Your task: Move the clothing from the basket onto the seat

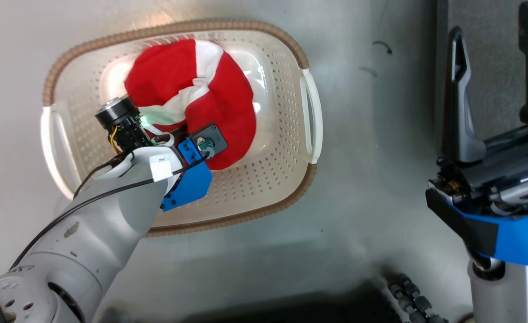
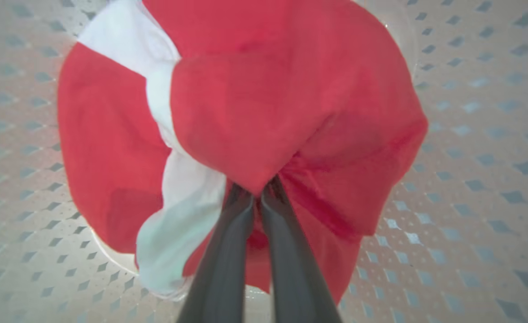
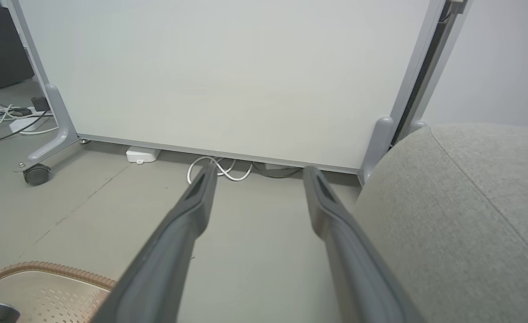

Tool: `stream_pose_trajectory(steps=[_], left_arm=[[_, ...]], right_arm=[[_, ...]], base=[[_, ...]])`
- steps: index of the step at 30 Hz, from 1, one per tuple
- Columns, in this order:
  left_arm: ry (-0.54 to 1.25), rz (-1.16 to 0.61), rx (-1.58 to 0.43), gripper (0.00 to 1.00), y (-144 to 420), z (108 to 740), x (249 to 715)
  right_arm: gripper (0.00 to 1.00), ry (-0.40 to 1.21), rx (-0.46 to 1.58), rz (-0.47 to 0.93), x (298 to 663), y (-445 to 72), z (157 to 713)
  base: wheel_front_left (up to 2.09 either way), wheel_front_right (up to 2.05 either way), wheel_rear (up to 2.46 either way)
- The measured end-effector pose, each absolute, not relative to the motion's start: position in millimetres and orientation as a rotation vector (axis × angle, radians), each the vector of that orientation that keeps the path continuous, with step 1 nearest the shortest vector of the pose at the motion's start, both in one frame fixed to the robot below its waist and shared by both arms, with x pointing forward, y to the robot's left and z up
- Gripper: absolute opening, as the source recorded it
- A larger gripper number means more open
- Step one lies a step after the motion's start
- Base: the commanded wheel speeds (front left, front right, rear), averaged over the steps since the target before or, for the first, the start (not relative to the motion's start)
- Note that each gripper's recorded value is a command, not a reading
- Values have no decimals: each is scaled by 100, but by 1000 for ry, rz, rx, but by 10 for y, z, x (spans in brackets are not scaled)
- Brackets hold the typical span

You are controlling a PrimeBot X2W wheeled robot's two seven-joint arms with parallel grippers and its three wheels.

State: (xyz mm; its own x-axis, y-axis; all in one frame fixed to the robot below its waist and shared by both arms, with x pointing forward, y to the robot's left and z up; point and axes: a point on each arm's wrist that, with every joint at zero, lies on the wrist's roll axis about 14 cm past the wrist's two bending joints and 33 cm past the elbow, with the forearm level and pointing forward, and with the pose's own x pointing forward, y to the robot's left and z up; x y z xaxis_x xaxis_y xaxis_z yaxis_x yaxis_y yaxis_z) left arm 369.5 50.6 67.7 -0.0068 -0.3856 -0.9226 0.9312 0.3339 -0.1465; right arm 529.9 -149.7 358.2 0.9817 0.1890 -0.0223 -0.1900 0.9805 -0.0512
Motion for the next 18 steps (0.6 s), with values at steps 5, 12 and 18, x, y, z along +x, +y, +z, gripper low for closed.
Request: stream_pose_trajectory(steps=[5,12,18], left_arm=[[1039,-1106,552,0,419,928,3911],[946,-1019,465,0,423,1327,4117],[859,-948,391,0,429,1701,4235]], right_arm=[[100,-8,-50,194,5328,-1476,3734],[100,-59,-40,191,5343,-1464,4056],[100,-94,-20,181,5288,-1483,4339]], base=[[0,0,0],[0,0,0],[0,0,0]])
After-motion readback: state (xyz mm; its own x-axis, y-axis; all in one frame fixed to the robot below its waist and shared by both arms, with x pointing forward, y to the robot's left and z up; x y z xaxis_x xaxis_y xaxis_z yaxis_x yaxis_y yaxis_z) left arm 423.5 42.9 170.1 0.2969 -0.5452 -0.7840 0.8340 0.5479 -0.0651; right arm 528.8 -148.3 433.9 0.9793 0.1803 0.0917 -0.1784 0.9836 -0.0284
